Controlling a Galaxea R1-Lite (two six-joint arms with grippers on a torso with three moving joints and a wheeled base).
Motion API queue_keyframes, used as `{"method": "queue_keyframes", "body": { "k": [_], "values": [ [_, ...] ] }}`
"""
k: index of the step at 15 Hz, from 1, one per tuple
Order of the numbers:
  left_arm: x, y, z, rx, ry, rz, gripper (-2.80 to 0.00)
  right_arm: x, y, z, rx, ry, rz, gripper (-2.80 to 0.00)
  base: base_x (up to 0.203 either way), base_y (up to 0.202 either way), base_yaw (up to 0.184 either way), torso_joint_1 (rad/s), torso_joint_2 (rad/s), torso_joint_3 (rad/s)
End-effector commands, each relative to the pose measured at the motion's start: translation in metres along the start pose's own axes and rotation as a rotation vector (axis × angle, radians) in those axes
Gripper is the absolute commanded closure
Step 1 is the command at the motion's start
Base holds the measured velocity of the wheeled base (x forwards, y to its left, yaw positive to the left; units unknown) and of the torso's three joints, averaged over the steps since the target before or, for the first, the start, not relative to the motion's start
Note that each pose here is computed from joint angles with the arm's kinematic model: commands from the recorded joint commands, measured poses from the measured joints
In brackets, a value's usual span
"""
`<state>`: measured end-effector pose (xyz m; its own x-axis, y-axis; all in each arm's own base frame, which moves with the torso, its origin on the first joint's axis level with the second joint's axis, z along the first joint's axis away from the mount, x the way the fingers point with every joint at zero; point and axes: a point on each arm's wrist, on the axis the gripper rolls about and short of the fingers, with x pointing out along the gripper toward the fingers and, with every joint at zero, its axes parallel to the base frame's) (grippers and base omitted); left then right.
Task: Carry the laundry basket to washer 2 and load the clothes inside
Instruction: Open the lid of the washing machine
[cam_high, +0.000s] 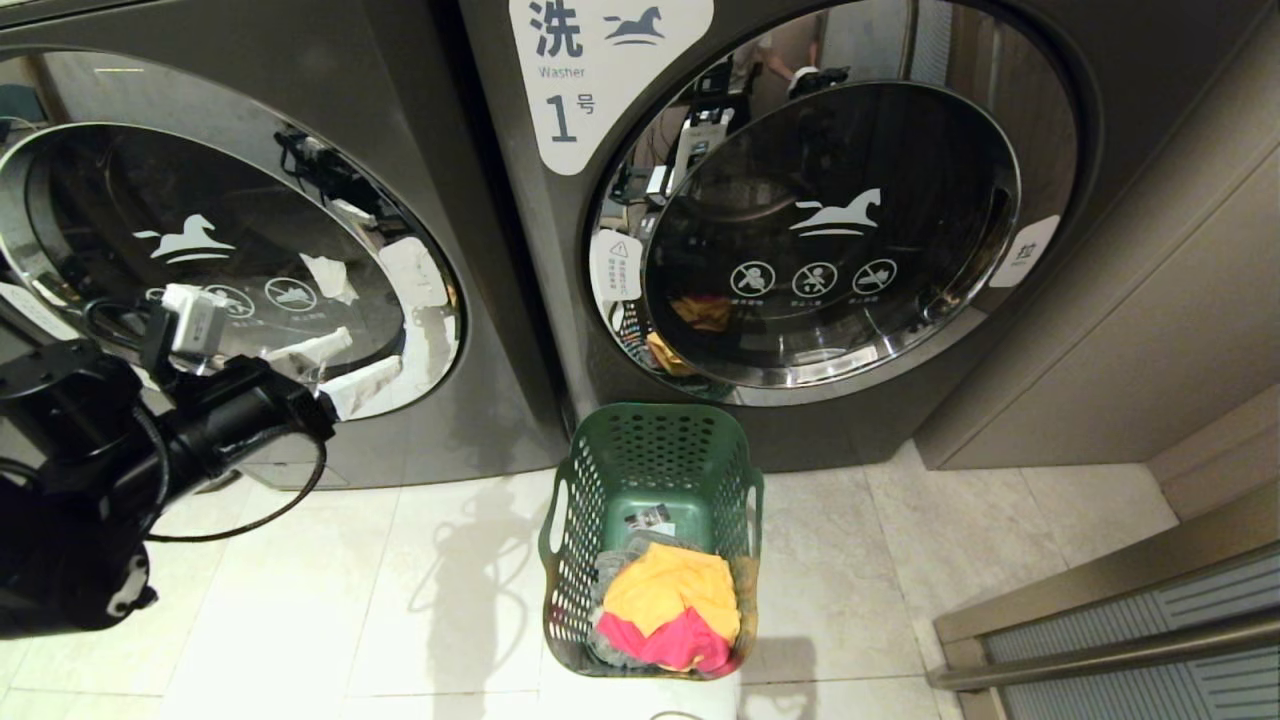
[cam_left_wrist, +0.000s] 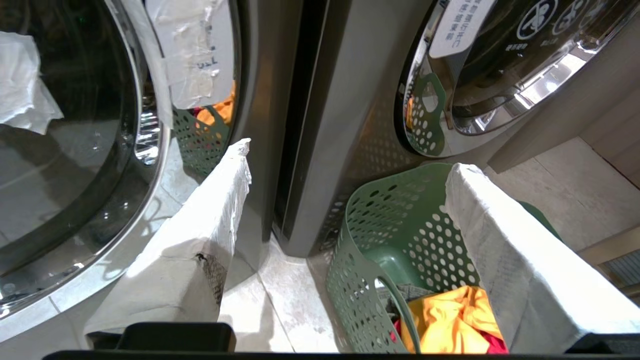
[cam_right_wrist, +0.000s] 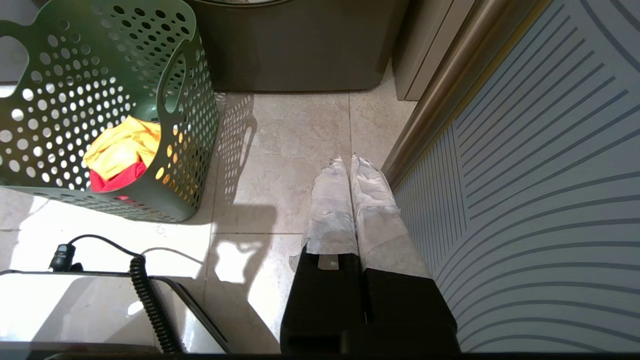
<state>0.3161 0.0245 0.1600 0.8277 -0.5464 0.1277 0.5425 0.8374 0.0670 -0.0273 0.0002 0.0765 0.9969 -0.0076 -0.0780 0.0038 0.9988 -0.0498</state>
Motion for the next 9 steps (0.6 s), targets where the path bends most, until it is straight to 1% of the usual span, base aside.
{"method": "queue_keyframes", "body": {
  "k": [1,3,5,9],
  "values": [
    [-0.001,-0.001,0.0,0.01,-0.003,-0.001,-2.8,0.0,0.0,0.0,-0.001,0.002,0.0,0.0,0.0,0.0,0.0,0.0,0.0,0.0],
    [-0.003,-0.003,-0.005,0.012,0.015,0.032,-2.8,0.0,0.0,0.0,-0.001,0.002,0.0,0.0,0.0,0.0,0.0,0.0,0.0,0.0],
    [-0.003,-0.005,-0.01,0.023,0.032,0.028,-2.8,0.0,0.0,0.0,-0.001,0.002,0.0,0.0,0.0,0.0,0.0,0.0,0.0,0.0],
    [0.0,-0.003,-0.009,0.028,0.023,0.026,-2.8,0.0,0.0,0.0,-0.001,0.002,0.0,0.0,0.0,0.0,0.0,0.0,0.0,0.0]
  ]
}}
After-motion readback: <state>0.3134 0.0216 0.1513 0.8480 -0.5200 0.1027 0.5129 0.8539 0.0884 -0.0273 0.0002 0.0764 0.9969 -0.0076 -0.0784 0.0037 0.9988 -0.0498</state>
